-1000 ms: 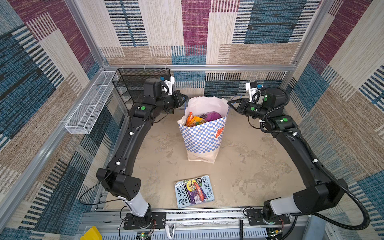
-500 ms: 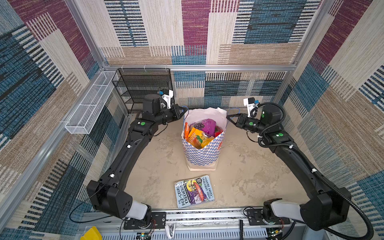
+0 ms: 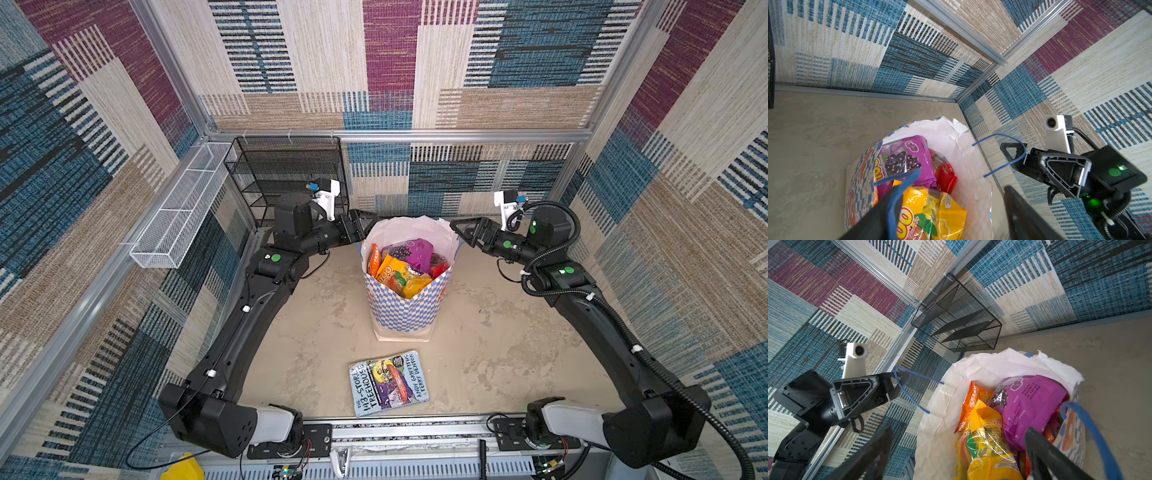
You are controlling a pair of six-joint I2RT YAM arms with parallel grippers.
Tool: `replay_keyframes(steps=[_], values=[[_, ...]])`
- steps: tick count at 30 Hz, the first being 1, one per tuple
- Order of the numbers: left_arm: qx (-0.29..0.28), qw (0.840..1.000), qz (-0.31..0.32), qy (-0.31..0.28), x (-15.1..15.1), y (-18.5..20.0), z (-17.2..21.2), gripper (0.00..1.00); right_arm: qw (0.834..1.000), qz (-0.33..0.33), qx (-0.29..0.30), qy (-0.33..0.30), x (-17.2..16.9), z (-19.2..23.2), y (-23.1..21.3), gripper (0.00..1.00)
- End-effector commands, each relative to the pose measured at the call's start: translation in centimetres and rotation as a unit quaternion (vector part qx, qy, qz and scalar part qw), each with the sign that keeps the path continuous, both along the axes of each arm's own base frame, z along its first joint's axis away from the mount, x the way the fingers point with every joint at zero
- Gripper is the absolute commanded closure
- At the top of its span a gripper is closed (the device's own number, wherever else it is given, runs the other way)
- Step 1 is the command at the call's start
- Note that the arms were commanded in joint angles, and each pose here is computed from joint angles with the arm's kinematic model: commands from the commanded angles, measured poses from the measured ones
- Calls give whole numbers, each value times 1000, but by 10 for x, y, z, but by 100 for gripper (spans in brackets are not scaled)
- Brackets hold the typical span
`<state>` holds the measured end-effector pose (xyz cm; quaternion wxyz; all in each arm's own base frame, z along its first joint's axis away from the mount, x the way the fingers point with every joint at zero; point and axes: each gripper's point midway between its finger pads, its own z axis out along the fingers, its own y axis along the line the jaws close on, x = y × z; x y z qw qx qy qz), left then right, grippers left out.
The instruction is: Place the snacks into the paper bag
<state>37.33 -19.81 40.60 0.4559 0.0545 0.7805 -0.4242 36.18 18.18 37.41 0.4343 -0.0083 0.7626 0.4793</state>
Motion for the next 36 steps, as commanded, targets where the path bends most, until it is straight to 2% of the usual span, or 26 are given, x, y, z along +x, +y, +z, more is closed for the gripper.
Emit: replay_keyframes(steps=[1,5,10,16,20,25,30,33,34,36], values=[[18,999,-15,-40,-14,4,17,0,996,-82,-1,29,2,-3,-23,0],[52,997,34,-43,-26,27,22,1,984,-175,23,21,-7,-2,-58,0],[90,986,124,-61,-50,70,34,1,974,-224,14,7,-15,16,-82,0],[100,964,211,-130,-81,110,52,0,951,-299,-1,-83,-33,62,-115,0],[123,940,299,-106,-77,142,20,0,932,-343,7,-118,-45,78,-133,0],[153,907,391,-33,-56,174,-42,0,918,-359,7,-167,-50,98,-141,0],[167,874,456,2,-42,196,-86,0,902,-406,3,-148,-33,85,-160,0],[169,857,486,1,-39,207,-105,1,897,-410,3,-165,-23,74,-171,0],[173,849,500,5,-38,212,-115,1,893,-420,6,-161,-19,68,-179,0],[178,815,552,13,-42,231,-132,1,883,-441,6,-161,-11,51,-190,0]])
